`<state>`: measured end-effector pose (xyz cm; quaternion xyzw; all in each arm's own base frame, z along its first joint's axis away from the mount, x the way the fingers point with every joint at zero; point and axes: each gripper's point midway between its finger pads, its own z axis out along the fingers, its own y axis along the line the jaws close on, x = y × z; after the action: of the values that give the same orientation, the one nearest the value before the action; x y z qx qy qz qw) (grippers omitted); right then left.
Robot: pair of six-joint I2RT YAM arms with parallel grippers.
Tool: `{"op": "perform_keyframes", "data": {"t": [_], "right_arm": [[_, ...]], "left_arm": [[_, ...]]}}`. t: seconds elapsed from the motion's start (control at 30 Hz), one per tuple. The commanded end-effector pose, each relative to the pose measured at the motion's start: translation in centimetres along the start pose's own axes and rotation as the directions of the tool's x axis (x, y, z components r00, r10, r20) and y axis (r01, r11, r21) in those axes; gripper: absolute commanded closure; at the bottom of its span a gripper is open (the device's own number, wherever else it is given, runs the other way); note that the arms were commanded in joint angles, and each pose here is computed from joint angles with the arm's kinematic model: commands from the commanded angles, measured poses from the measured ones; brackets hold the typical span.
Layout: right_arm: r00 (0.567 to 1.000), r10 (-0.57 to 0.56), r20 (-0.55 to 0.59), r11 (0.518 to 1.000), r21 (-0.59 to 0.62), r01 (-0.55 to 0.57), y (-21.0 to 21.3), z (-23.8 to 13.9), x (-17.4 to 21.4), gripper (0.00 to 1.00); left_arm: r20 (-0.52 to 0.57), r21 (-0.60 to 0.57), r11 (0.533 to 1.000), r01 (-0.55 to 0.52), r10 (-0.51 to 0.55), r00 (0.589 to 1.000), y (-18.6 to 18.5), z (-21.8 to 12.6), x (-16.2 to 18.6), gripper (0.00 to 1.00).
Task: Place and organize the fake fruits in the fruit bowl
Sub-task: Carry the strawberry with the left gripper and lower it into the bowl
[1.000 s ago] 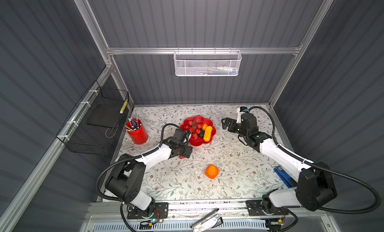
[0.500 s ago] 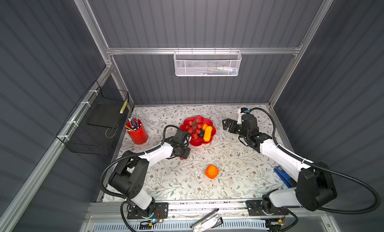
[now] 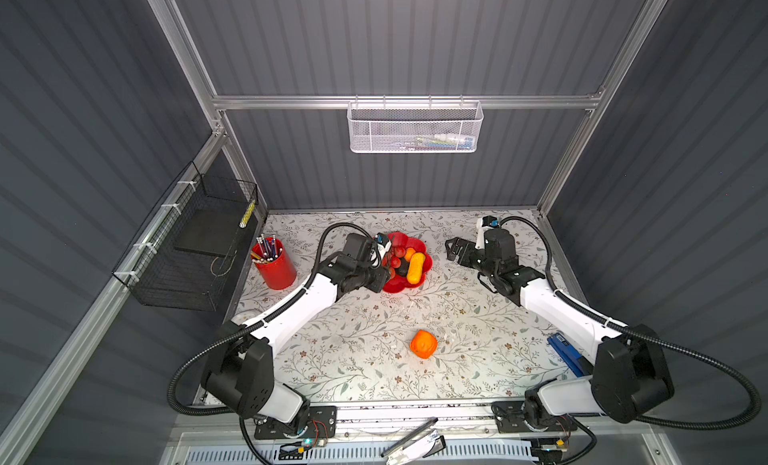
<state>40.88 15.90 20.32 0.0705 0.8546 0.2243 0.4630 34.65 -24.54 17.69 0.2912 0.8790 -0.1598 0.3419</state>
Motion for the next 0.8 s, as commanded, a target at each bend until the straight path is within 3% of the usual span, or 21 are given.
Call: {"op": "perform_keyframes", "data": {"t": [0.0,0.2,0.43,0.77], "right_arm": [[1.0,0.002,0.004,1.0,-0.001,-0.002,-0.2,-0.5,0.0,0.01],[1.0,-0.007,0.013,1.0,0.013,0.007,-0.8,-1.2,-0.1,0.01],[1.0,0.001,0.013,1.0,0.025,-0.002,-1.6,-1.6,0.1,0.01],[1.0,0.008,0.015,0.999,0.032,-0.009,-2.2,-1.6,-0.1,0.01]], "left_arm": [[-0.001,0.035,0.998,-0.058,0.058,0.998,-0.1,2.0,-1.4,0.68],[-0.006,0.1,0.992,-0.078,0.079,0.997,-0.8,6.0,-2.9,0.67],[-0.05,0.072,0.993,-0.092,0.096,0.994,-0.2,9.7,-1.8,0.64],[-0.1,0.008,0.998,-0.059,0.059,0.993,0.9,11.4,-1.5,0.48]]}}
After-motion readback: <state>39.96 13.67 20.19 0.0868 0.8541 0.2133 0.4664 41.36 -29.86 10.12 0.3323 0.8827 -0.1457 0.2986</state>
